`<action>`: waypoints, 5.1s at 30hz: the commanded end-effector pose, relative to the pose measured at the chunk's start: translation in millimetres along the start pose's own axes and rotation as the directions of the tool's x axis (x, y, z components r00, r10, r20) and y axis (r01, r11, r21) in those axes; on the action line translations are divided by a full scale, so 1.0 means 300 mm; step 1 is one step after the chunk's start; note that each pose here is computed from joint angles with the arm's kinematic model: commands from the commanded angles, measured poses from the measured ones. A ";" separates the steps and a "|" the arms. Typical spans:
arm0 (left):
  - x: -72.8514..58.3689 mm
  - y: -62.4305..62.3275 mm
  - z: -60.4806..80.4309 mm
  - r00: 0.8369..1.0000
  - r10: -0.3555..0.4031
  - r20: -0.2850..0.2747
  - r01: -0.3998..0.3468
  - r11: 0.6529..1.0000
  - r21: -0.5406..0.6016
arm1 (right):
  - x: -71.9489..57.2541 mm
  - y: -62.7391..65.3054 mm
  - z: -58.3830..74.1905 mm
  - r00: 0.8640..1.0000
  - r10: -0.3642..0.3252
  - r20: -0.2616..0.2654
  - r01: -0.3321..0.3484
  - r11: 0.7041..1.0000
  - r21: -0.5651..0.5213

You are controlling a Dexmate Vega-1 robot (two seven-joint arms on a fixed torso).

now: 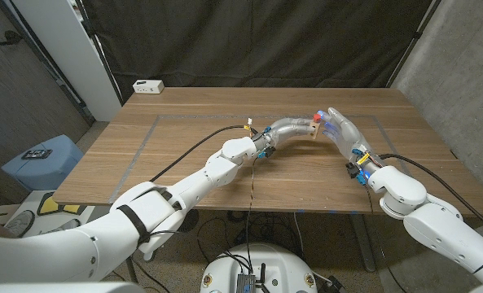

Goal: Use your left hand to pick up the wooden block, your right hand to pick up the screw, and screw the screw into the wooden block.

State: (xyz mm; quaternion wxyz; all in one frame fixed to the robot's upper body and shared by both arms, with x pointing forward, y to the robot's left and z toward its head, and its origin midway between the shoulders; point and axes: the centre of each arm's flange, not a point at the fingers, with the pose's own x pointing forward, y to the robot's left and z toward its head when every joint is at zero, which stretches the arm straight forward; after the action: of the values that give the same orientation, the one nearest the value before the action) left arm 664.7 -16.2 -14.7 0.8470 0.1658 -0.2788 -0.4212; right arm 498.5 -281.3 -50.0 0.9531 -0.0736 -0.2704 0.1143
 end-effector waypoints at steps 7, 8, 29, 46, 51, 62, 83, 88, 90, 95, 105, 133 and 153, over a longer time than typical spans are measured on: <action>-0.007 0.007 -0.001 1.000 0.005 0.001 -0.005 1.000 -0.003 | -0.012 0.004 -0.002 1.000 -0.013 -0.001 0.013 1.000 0.004; -0.006 0.008 -0.001 1.000 0.004 0.001 -0.004 1.000 -0.003 | -0.013 0.004 -0.002 1.000 -0.014 -0.002 0.014 1.000 0.005; 0.006 0.023 -0.002 1.000 -0.002 -0.001 0.002 1.000 -0.002 | -0.036 0.016 0.000 1.000 -0.017 -0.022 0.018 1.000 0.013; -0.001 0.024 -0.009 1.000 0.005 -0.004 -0.005 1.000 -0.008 | -0.037 0.043 0.018 1.000 0.012 -0.020 -0.012 1.000 0.001; -0.002 0.024 -0.009 1.000 0.010 -0.005 -0.010 1.000 -0.009 | -0.037 0.046 0.023 1.000 0.014 -0.017 -0.014 1.000 -0.001; -0.001 0.022 -0.011 1.000 0.009 -0.008 -0.009 1.000 -0.009 | -0.046 0.056 0.029 0.999 0.026 -0.019 -0.026 1.000 -0.004; -0.008 0.014 -0.008 1.000 0.005 -0.004 -0.005 1.000 -0.008 | -0.073 0.048 0.033 1.000 0.009 -0.026 -0.009 1.000 -0.010; -0.009 0.012 -0.003 1.000 0.003 -0.002 -0.003 1.000 -0.003 | -0.074 0.035 0.029 1.000 -0.001 -0.022 0.000 1.000 -0.008; -0.009 0.012 -0.001 1.000 0.004 -0.001 -0.004 1.000 -0.001 | -0.074 0.029 0.027 1.000 -0.007 -0.021 0.007 1.000 -0.007; -0.012 0.010 0.002 1.000 0.005 0.001 -0.005 1.000 0.002 | -0.076 0.013 0.025 1.000 -0.021 -0.018 0.021 1.000 -0.014; -0.018 0.005 0.008 1.000 0.009 0.003 -0.009 1.000 0.005 | -0.064 -0.016 0.025 1.000 -0.024 -0.012 0.024 0.999 -0.028; -0.015 0.004 0.007 1.000 0.018 -0.002 -0.018 1.000 0.009 | 0.039 -0.041 0.008 0.999 0.047 -0.001 -0.047 0.999 -0.021; -0.003 0.017 0.001 1.000 0.016 -0.003 -0.016 1.000 0.003 | 0.083 -0.022 0.007 0.997 0.073 0.005 -0.073 0.997 -0.017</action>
State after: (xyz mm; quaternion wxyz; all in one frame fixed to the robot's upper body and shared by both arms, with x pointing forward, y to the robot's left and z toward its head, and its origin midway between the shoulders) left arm 665.0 -12.9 -13.4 0.8505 0.1670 -0.2792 -0.4133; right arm 514.0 -285.5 -37.4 0.9481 -0.0896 -0.2711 0.1397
